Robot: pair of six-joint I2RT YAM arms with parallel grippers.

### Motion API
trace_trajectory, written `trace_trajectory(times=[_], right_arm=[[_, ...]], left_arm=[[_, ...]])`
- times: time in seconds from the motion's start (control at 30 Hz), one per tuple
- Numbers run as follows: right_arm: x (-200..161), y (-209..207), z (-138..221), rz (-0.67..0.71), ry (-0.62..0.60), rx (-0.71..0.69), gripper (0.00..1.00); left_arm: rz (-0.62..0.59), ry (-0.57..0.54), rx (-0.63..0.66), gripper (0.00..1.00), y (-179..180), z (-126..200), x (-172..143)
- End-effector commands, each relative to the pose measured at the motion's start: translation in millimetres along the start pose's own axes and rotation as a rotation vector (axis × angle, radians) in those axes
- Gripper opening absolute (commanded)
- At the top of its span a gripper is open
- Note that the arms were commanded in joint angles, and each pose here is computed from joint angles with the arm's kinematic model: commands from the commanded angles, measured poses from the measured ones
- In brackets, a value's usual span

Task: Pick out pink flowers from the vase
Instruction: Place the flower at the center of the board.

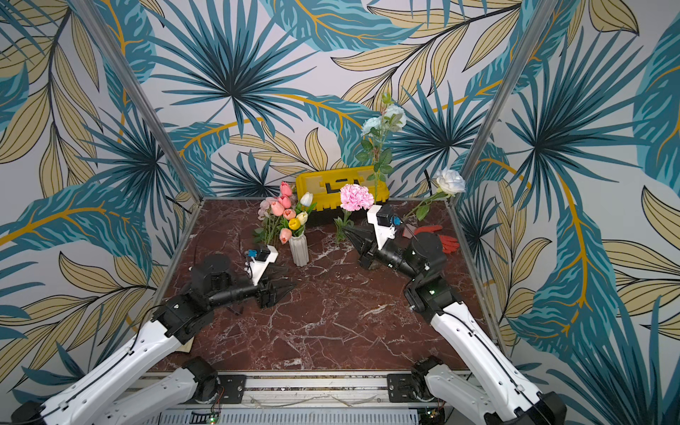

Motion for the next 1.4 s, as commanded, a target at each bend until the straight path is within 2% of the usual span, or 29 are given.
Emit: trace_trajectory(times=[0.0,0.23,0.47,0.7,0.93,1.07,1.17,1.37], right_arm=[[-2,7,-2,-0.022,-0.074,0.035,0.00],[-22,15,-5,-0.075,-0.102,0.060,0.00],[-30,20,-4,-0.100,-0.124,0.071,0.00],[-33,24,-6,-0.117,-0.122,0.092,0.00],[-39,25,-9,-0.126,-0.107,0.087,0.00],[-43,26,-12,-0.140,-0.103,0.084,0.00],[-43,26,-12,-0.162,-0.108,0.067,0.22],[-38,29,-6,-0.151,-0.127,0.074,0.37]], left_arm=[[-0.141,-0.127,-0.011,0.65,-10,-12,24],[-0.188,-0.187,-0.023,0.64,-6,-40,35],[-0.188,-0.186,-0.103,0.56,-8,-53,39],[-0.196,-0.190,-0.086,0.37,-6,-58,40],[-0.201,-0.218,-0.086,0.00,-6,-57,45],[-0.196,-0.225,-0.082,0.00,-6,-56,44],[-0.193,-0.250,-0.056,0.00,-5,-50,43],[-0.136,-0.317,0.032,0.00,4,-23,44]])
Point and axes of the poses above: each gripper's point midway between its finger pads, its own z axis back along the fingers, its own y axis along the line the jaws close on, x = y × z, the point moved 9 cm from there along z, back along the fingers, and after that the axes turned 5 degrees about z, right-handed, at the moved point
